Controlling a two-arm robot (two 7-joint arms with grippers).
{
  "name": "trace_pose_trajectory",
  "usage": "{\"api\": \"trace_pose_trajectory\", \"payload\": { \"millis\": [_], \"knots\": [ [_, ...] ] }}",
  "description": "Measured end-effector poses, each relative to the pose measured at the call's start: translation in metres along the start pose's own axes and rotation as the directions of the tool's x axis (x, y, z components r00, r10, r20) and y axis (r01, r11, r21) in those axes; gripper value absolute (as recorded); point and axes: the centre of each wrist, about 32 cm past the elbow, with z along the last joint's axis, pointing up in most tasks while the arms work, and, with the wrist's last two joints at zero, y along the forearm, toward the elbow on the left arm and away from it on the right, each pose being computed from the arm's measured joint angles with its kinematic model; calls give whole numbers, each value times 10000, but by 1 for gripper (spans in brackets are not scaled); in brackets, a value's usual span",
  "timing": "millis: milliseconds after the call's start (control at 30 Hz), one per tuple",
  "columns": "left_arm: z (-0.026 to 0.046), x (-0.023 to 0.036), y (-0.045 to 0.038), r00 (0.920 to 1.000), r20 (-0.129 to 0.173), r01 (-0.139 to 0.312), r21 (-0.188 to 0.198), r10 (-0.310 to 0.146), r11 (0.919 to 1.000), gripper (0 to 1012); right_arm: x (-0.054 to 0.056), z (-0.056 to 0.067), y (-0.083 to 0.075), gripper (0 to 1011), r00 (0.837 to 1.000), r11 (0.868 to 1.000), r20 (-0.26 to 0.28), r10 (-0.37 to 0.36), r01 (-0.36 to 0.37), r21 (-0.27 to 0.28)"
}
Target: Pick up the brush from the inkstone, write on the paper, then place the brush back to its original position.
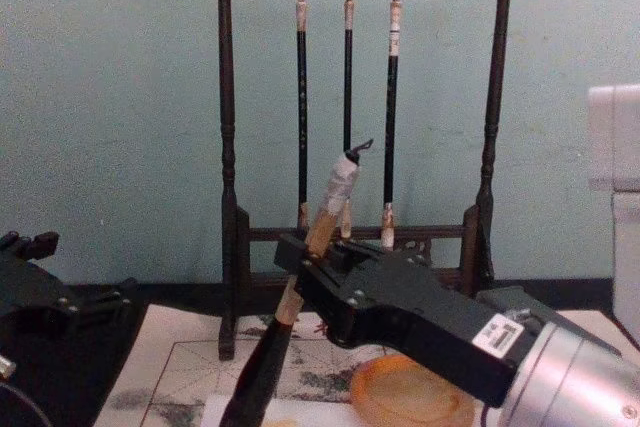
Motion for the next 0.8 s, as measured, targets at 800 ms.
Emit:
{"api": "trace_pose_trajectory", "payload": {
  "millis": [800],
  "knots": [
    [0,0,0,10000,0,0,0,0,10000,1001,-66,152,-121,185,9986,9983,-40,536,-535,229]
  ]
}}
